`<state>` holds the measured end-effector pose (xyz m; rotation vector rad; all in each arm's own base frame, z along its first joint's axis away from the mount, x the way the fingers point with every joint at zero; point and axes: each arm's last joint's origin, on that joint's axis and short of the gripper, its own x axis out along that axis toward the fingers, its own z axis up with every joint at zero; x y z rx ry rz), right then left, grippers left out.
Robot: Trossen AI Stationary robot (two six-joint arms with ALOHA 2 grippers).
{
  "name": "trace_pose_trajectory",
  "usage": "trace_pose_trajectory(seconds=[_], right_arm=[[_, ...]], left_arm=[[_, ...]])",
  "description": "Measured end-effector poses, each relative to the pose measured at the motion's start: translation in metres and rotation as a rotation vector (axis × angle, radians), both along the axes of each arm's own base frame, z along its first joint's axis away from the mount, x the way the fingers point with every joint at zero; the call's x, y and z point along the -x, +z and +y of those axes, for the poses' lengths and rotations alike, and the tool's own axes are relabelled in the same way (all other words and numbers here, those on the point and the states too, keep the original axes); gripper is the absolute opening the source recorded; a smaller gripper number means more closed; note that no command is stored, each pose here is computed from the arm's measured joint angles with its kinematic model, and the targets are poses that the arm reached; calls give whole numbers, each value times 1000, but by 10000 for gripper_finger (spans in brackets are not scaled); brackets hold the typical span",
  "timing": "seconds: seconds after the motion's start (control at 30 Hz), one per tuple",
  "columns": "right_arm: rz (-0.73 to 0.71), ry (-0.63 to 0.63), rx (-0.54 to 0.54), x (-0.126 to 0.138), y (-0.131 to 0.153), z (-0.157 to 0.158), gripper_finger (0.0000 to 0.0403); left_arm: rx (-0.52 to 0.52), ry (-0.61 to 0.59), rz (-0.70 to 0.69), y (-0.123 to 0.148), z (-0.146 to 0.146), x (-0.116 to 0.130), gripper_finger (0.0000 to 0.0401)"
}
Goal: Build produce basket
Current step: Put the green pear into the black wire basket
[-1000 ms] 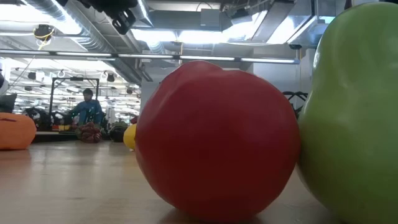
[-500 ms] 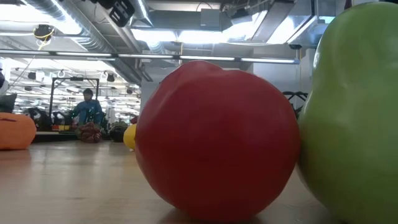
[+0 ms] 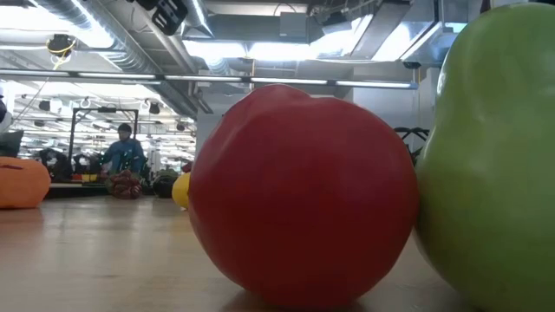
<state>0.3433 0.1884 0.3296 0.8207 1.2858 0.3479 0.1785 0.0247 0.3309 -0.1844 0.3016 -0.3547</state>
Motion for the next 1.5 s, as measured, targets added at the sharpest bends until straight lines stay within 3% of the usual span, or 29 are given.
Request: trace_pose_trajectory(seconds=[0.13, 0.3, 0.5, 0.63, 0.77, 0.93, 1.5], right_arm=[[-101, -24, 91, 1, 25, -6, 228], [-267, 9, 274, 3, 31, -3, 228], [-378, 219, 403, 0, 15, 14, 228], [-380, 276, 471, -9, -3, 22, 228], [-338, 294, 490, -18, -22, 26, 228], [-312, 414, 449, -26, -44, 33, 228], [-349, 525, 469, -33, -69, 50, 228]], left_arm=[[-21, -8, -8, 0, 0, 0, 0], [-41, -14, -18, 0, 0, 0, 0], [-46, -16, -20, 0, 0, 0, 0], [-66, -22, -28, 0, 0, 0, 0], [-69, -23, -29, 0, 0, 0, 0], [-85, -27, -35, 0, 0, 0, 0], [-115, -36, -48, 0, 0, 0, 0]])
